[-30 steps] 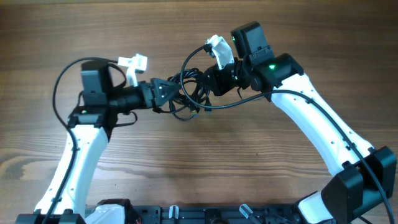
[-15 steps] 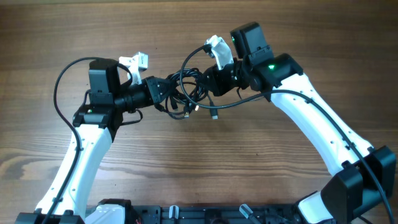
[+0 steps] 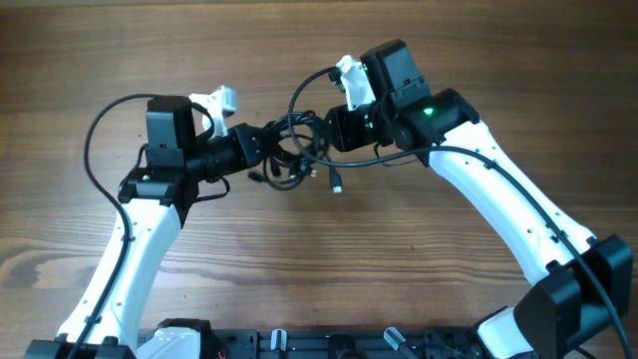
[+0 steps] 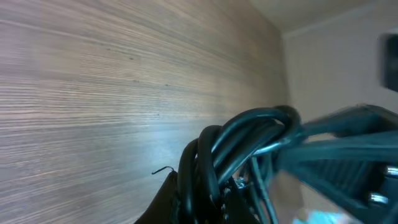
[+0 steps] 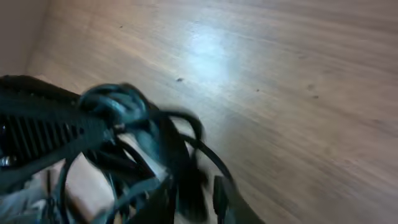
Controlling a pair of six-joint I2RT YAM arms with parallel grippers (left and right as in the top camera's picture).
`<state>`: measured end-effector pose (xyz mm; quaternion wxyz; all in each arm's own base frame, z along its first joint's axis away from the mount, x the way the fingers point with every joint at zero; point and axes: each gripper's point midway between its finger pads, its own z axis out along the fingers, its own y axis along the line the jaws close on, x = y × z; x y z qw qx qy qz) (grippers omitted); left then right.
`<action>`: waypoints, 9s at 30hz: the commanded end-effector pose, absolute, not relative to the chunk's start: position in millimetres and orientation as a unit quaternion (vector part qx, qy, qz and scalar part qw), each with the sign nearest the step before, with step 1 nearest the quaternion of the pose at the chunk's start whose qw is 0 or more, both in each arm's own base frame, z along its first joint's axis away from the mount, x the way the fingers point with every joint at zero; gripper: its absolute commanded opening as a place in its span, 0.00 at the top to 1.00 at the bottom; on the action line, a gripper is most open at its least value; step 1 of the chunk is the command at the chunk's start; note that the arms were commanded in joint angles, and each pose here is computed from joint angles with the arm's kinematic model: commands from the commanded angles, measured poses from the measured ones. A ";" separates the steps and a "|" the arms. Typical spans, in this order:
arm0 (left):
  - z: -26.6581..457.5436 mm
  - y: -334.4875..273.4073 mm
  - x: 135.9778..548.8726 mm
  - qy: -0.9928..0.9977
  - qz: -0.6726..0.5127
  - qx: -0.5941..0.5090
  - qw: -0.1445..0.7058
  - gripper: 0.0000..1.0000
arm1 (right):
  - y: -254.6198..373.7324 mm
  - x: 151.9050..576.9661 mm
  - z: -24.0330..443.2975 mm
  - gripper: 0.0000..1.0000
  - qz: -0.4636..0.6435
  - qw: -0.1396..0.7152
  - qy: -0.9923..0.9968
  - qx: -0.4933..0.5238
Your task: Untangle cables
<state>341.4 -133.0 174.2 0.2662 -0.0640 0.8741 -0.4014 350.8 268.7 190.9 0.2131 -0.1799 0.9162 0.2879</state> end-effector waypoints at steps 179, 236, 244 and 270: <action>198.1 -108.8 241.7 0.913 -0.278 -0.145 0.260 0.54 | 247.7 336.4 215.9 0.19 0.248 0.208 0.937 -0.130; 155.2 -86.3 261.9 0.930 -0.191 -0.220 0.222 0.62 | 339.7 328.9 12.7 0.96 0.258 0.024 0.958 -0.123; 154.2 -95.5 301.2 0.900 -0.228 -0.280 0.242 0.62 | 314.6 355.0 136.8 0.96 0.357 0.130 0.904 -0.197; 149.9 -143.0 338.6 0.904 -0.333 -0.107 0.248 0.33 | 301.0 282.2 236.3 0.96 0.465 0.146 0.799 -0.351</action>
